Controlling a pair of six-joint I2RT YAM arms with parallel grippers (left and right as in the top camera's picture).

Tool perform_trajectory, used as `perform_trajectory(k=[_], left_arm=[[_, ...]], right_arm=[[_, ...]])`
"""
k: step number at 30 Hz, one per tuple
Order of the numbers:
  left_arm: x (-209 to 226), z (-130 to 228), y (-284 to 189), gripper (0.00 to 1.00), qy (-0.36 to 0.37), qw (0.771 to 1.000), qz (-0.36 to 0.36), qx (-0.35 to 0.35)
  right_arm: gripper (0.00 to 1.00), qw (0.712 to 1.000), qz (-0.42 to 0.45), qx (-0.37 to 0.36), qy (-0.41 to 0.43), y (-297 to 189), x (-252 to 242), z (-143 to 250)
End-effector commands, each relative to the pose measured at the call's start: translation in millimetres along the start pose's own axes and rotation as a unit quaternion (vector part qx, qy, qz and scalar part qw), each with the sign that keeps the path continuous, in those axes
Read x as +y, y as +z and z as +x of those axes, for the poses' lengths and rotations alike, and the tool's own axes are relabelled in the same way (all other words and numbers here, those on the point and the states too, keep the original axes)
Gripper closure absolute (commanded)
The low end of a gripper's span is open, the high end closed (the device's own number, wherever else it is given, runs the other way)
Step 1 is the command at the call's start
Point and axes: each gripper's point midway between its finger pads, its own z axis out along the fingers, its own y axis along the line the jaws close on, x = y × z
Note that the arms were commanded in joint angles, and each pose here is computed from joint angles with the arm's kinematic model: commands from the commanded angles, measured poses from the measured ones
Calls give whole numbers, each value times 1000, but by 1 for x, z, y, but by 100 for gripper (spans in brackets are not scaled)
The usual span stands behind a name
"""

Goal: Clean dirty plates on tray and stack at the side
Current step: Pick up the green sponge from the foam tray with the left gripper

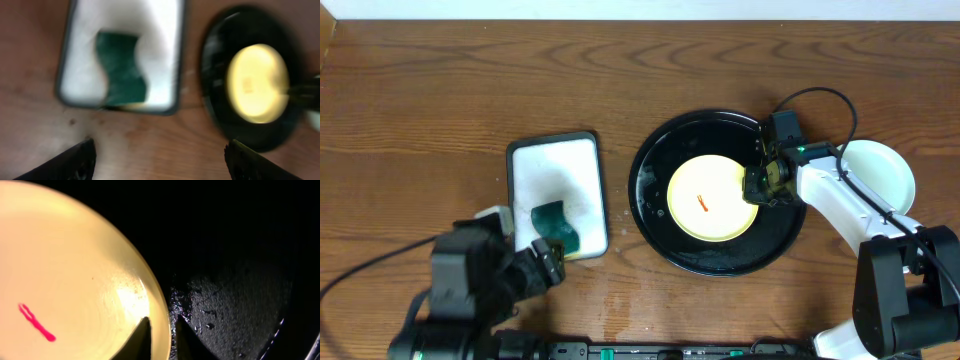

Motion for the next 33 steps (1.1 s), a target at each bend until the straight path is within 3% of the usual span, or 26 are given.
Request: perform_trajectory(k=[1,5,11,15,18,23,24,33], left_arm=[[31,4,33,18,-20,995,-86,48],[40,0,66,25,-50,986,-125,93],[53,-2,120,26,-92,969,-170,152],[61,8,155,36,-101,957,-185,200],[70,16,177,48,-109,947,-201,224],[76,29,202,89,-118,939,-200,255],[77,30,203,92,-118,938,-201,258],[56,-3,188,92,-60,957,-166,231]], right_arm=[[78,999,0,-3,-44,-2,1,1],[76,998,-1,-1,-57,-2,1,2],[75,998,-3,2,-55,-2,2,3],[74,998,-2,3,-55,-2,1,4],[74,998,-1,5,-55,-2,1,5],[74,998,0,9,-55,-2,0,6],[74,998,0,9,-55,-2,0,7],[74,998,1,13,-55,-2,-1,8]])
